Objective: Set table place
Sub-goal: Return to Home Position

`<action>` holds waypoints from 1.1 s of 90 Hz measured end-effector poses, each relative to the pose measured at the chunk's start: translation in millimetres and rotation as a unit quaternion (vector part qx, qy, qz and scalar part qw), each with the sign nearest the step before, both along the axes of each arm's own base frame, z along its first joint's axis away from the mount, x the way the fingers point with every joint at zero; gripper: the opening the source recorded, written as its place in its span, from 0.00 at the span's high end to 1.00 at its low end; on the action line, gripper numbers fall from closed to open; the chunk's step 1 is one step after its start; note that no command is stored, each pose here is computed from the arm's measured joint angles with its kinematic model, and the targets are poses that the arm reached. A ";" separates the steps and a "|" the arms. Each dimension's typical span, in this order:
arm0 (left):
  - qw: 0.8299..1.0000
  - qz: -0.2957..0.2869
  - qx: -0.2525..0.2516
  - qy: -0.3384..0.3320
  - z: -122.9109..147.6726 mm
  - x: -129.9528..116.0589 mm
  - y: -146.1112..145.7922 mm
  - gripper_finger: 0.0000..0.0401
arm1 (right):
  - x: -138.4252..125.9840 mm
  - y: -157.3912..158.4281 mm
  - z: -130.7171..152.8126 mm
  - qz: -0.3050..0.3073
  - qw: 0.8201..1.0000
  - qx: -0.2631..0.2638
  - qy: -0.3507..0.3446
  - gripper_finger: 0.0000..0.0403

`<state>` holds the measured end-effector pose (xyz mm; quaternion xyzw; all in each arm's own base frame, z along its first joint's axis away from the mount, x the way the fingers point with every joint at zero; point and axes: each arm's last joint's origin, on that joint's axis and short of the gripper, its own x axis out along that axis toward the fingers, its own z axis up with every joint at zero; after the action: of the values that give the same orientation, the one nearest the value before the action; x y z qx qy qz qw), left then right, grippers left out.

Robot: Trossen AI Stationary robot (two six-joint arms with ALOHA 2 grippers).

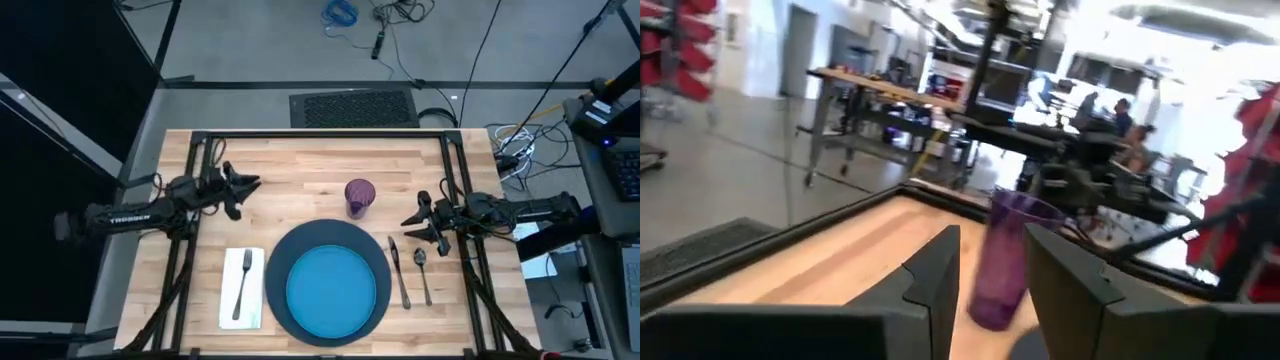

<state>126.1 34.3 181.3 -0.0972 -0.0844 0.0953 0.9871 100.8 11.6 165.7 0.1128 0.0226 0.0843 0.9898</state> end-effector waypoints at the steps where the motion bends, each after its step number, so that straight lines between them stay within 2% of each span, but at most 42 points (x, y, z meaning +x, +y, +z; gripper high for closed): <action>1: 1.000 -0.001 0.004 -0.001 0.3 0.1 -1.1 0.76 | 0.0 0.0 0.0 -0.001 1.000 0.000 0.000 0.69; 17: 0.998 -0.013 0.051 -0.023 7.1 -3.9 -11.2 0.76 | 0.0 -0.1 0.0 -0.002 1.000 0.000 0.000 0.69; 47: 0.996 -0.016 0.083 -0.041 11.5 -24.0 -15.8 0.76 | 0.0 -0.1 0.1 -0.002 1.000 -0.005 -0.002 0.69; 75: 0.998 -0.017 0.063 0.004 0.1 -31.8 -17.1 0.76 | 0.0 -0.1 3.0 -0.001 1.000 -0.015 -0.018 0.69; 93: 0.998 0.006 0.015 0.066 -13.3 -30.9 -15.3 0.76 | -0.1 0.0 5.0 -0.001 0.999 -0.017 -0.029 0.69; 99: 0.997 0.008 0.015 0.069 -13.8 -30.8 -15.3 0.76 | 0.0 0.0 2.8 -0.001 1.000 -0.020 -0.017 0.69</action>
<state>95.3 19.0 167.5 -0.0747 -0.0185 0.1088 0.9911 100.8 11.6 168.5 0.0919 0.0069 0.0853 0.9921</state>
